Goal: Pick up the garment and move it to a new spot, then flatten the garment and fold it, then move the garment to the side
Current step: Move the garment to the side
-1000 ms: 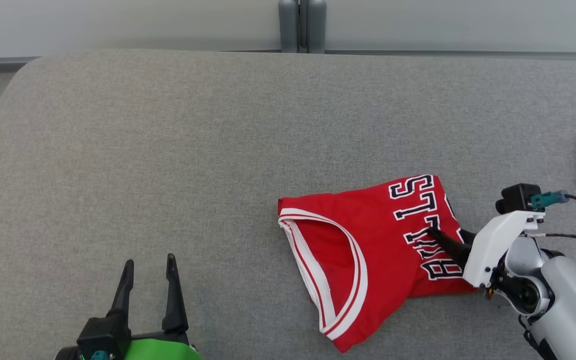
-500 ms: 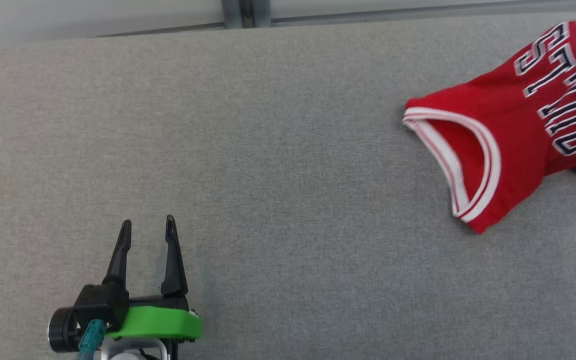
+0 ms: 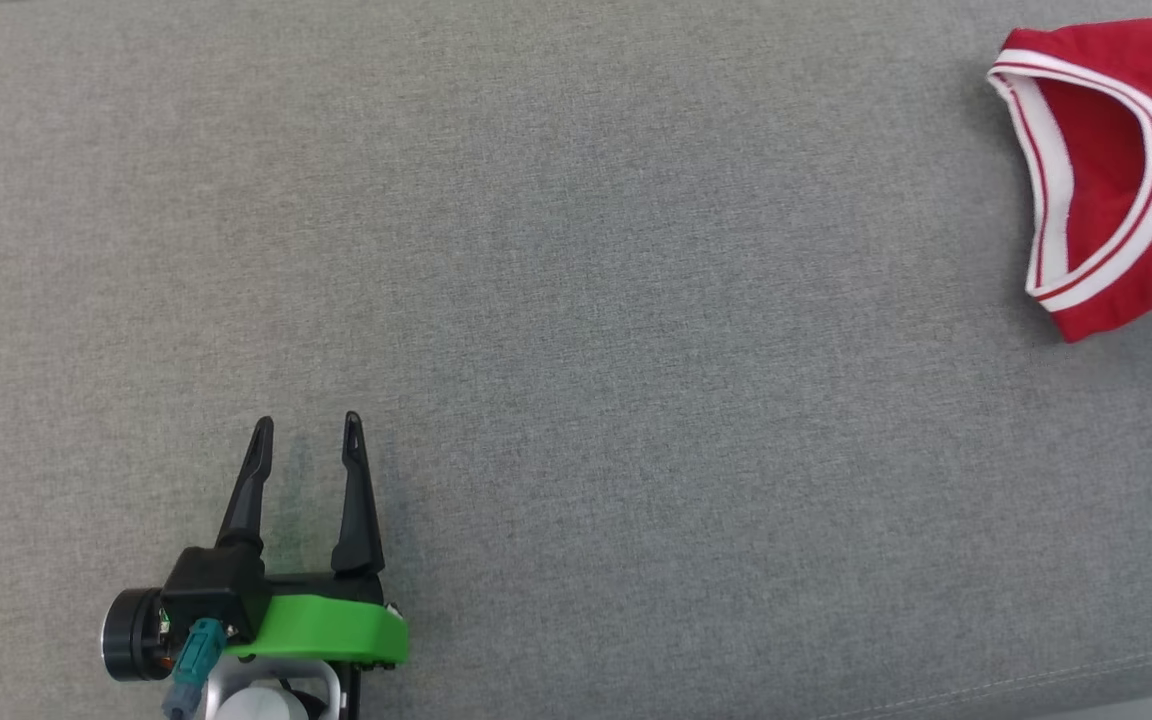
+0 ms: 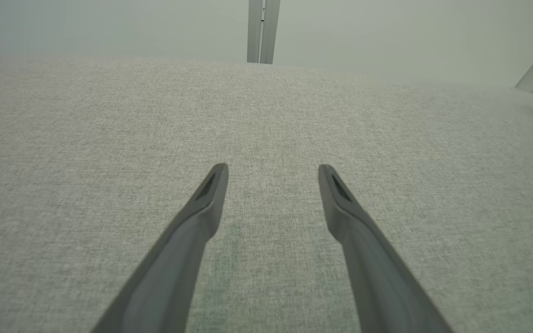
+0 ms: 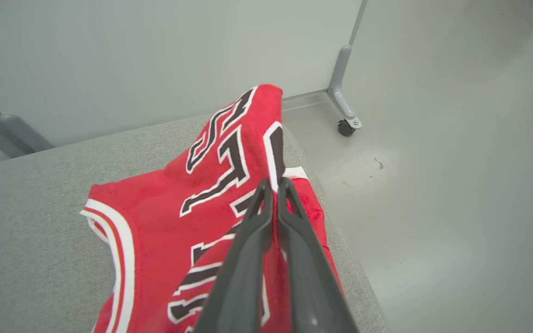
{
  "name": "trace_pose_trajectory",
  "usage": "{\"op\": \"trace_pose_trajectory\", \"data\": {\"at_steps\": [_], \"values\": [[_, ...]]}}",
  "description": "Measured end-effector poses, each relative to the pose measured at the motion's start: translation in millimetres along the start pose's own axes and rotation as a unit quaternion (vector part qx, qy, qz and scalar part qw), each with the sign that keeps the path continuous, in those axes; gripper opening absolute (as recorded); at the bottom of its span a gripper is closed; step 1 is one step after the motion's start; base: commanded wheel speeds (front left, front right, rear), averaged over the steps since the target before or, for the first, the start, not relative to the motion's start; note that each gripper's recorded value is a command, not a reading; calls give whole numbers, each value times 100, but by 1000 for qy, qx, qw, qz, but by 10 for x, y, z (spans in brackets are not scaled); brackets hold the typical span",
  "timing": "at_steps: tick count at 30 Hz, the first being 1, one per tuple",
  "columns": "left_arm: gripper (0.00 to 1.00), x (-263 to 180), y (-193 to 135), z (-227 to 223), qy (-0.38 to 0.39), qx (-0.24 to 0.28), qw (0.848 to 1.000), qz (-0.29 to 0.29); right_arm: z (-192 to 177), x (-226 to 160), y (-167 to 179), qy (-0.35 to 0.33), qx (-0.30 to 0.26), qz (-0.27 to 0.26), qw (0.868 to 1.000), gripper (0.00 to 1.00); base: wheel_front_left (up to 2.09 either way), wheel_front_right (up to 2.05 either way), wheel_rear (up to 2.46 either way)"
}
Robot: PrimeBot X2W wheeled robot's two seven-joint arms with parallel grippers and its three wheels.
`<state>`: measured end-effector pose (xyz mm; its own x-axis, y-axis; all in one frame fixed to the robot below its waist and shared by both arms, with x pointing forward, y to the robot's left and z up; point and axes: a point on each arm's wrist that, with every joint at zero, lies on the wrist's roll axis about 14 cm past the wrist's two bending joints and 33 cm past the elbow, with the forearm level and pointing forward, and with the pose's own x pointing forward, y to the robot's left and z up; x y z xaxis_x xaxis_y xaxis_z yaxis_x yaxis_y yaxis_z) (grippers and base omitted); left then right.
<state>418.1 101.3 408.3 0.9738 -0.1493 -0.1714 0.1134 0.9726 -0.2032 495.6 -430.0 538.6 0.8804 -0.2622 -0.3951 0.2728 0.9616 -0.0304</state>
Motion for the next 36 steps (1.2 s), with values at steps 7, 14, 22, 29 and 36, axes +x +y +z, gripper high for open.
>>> {"op": "trace_pose_trajectory", "data": {"at_steps": [7,14,22,29,36], "values": [[100,-27,9,25,-2,6,1000,1,185,-161,-407,-70,-86,-78,991,100,0,0,0],[100,-176,95,231,-29,6,999,20,120,-444,99,-181,-94,-13,979,100,0,0,0],[100,-528,281,568,-76,8,996,54,-575,-1069,612,-227,-77,50,969,100,0,0,0],[100,-851,459,654,-91,27,992,78,-995,-1481,1052,-223,-43,84,970,100,0,0,0],[100,-1021,571,610,-88,26,992,83,-1192,-1695,1684,-215,-23,151,965,100,0,0,0]]}}
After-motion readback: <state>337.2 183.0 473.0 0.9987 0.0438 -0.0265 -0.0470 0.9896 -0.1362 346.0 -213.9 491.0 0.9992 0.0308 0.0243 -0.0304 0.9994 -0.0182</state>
